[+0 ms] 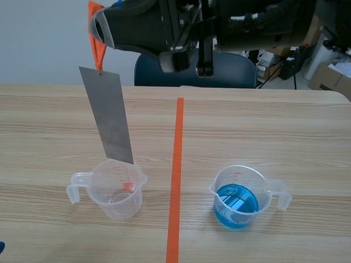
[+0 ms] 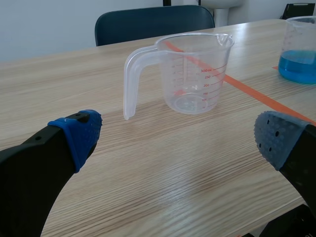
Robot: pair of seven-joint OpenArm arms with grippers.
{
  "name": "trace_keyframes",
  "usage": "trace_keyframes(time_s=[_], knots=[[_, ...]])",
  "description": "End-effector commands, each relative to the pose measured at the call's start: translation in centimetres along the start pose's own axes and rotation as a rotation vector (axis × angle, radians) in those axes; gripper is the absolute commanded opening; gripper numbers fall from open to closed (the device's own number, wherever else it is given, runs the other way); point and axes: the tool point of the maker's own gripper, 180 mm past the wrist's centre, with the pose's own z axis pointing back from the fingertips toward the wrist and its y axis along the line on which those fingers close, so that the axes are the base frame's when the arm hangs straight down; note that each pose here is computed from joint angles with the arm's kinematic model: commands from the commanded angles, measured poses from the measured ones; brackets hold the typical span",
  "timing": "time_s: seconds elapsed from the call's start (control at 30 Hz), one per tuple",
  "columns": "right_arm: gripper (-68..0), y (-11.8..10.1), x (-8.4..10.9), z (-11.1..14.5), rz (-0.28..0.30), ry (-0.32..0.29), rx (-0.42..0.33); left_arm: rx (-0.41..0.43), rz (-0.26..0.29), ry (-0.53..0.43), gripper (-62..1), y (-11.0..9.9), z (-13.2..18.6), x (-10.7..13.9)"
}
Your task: Do the redox reaction experiment. move the plate over the blue solution
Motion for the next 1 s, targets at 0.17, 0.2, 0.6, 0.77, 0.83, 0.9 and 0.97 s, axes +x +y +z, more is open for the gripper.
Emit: trace_keyframes(time_s=[0.17,0.2,0.6,0.77,0.83,0.9,0.97], knots=[[-67.7,-1.0,1.9,1.4,-0.008,-0.041,-0.026,-0.003,-0.005,-0.041,1.4,0.1,0.3,0.9],[-67.7,-1.1,1.9,1.6,-0.008,-0.038,-0.032,-0.004,-0.005,-0.041,1.4,0.1,0.3,0.9],[-67.7,-1.2,2.2,4.5,-0.02,-0.047,-0.012,0.028,-0.005,-0.049,1.4,0.7,0.3,1.1],[-67.7,-1.0,2.3,5.8,-0.013,-0.041,0.006,0.079,-0.009,-0.046,1.4,1.8,1.1,1.4],[-67.7,-1.0,2.3,6.3,-0.008,-0.036,0.007,0.073,-0.012,-0.036,1.4,1.9,1.4,1.4],[-67.7,-0.9,2.4,6.8,-0.003,-0.035,0.013,0.065,-0.016,-0.022,1.4,2.0,1.8,1.3],[-67.7,-0.8,2.5,7.4,0.0,-0.034,0.015,0.054,-0.02,-0.006,1.4,2.2,2.4,1.4]])
